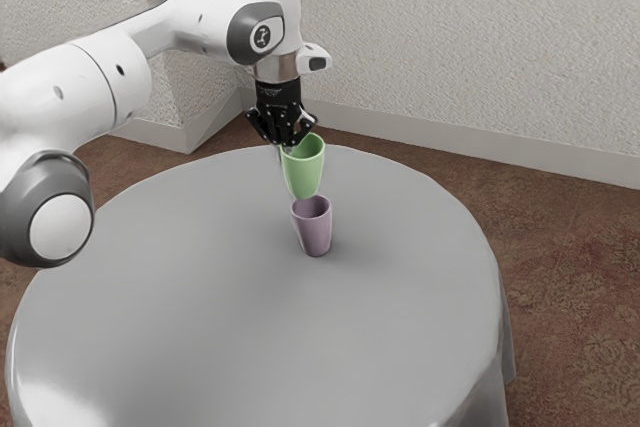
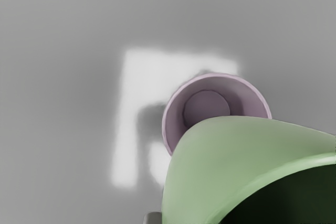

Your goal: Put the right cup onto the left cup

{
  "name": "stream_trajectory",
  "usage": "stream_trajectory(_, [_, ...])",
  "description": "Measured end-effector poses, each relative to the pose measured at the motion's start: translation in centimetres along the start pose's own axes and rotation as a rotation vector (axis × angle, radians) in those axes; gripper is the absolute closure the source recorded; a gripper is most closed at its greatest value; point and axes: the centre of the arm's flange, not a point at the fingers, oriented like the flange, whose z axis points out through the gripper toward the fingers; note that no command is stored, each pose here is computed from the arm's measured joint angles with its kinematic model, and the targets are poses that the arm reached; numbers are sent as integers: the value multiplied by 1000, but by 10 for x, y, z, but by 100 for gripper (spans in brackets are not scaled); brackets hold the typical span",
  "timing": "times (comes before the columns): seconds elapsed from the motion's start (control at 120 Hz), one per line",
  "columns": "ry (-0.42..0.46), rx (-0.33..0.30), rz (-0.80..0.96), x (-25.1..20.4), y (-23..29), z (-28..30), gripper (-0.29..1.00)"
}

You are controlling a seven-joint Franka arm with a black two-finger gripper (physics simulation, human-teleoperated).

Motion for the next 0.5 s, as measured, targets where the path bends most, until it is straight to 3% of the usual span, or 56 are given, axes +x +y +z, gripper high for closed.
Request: stream_trajectory(0.5, [-9, 5, 28, 14, -3, 20, 79])
